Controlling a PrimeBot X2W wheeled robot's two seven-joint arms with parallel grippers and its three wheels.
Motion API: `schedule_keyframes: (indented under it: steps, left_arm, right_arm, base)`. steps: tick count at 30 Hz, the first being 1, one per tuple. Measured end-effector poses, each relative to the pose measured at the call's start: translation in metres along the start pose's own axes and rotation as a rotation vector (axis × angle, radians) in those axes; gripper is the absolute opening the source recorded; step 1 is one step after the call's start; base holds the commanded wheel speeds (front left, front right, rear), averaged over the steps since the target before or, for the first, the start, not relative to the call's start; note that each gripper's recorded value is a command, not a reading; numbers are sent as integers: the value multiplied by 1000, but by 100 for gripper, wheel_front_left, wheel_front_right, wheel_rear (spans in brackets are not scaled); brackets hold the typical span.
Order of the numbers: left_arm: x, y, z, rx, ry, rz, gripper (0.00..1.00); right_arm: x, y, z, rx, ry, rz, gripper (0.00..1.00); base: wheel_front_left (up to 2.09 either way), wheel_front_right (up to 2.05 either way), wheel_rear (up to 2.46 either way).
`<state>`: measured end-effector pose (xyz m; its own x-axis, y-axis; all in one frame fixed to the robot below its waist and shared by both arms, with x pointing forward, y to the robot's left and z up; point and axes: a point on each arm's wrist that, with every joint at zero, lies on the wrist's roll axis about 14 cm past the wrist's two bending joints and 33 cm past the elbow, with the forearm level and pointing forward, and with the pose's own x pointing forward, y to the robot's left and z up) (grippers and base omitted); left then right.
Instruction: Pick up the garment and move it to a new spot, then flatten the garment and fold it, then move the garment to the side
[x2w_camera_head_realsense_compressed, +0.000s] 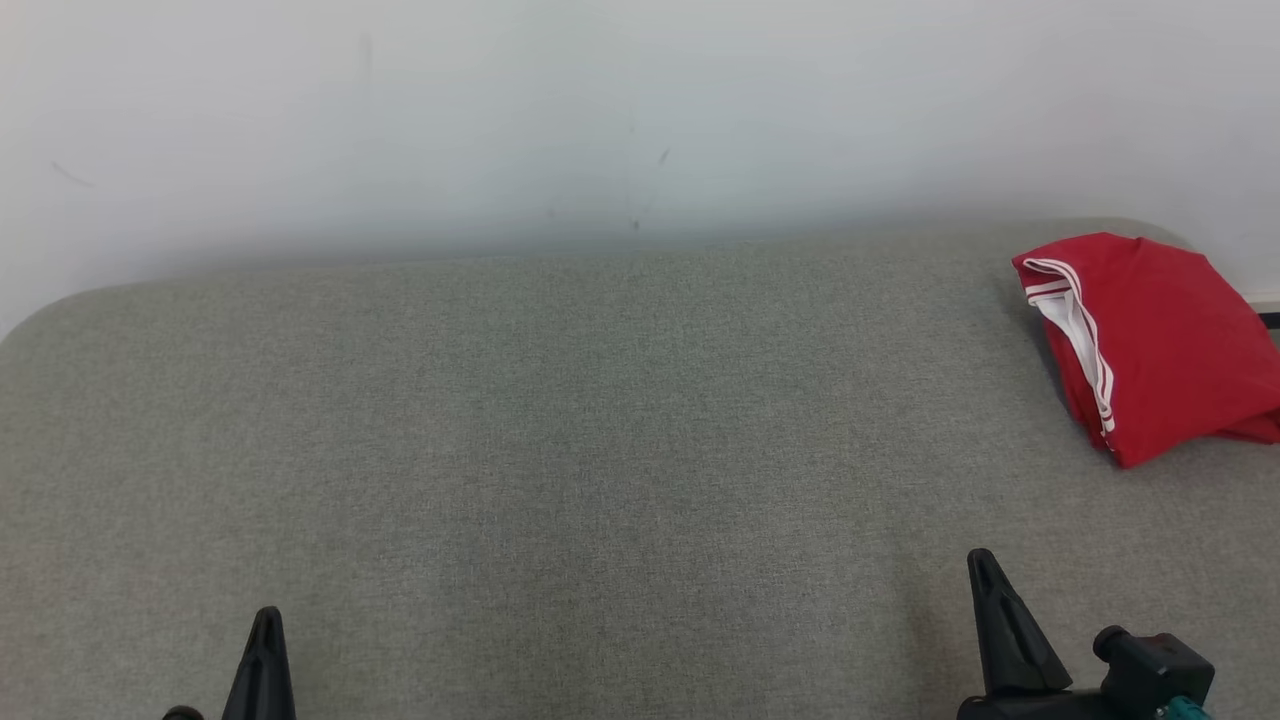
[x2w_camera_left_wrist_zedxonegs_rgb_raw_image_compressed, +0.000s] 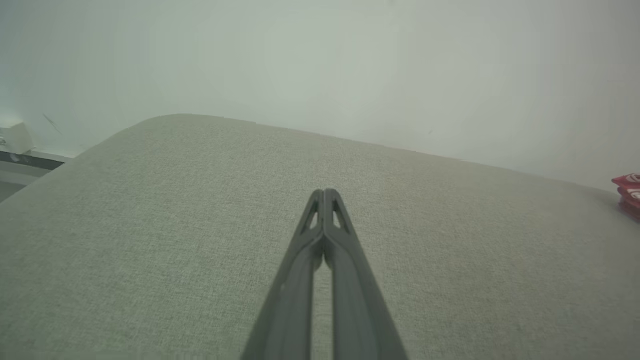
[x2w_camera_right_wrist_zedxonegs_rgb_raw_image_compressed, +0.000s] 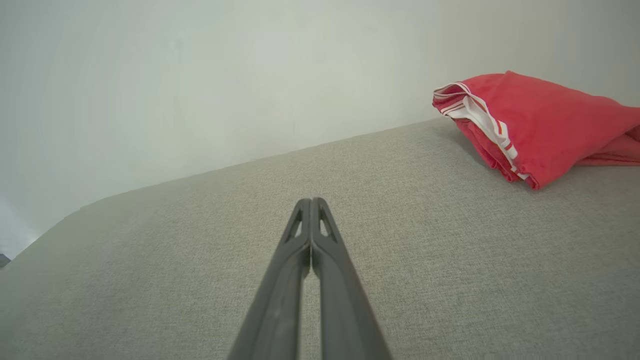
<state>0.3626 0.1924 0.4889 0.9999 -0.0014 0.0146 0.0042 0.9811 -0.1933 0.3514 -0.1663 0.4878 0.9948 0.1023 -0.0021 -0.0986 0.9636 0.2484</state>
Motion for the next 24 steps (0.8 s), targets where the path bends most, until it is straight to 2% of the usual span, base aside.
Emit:
schedule_keyframes:
  steps: [24]
  left_arm:
    - [7,7,-2,-417,34,64,0]
  right_arm:
    - [7,-18,3,393,-3,-82,0]
  base:
    - [0,0,0]
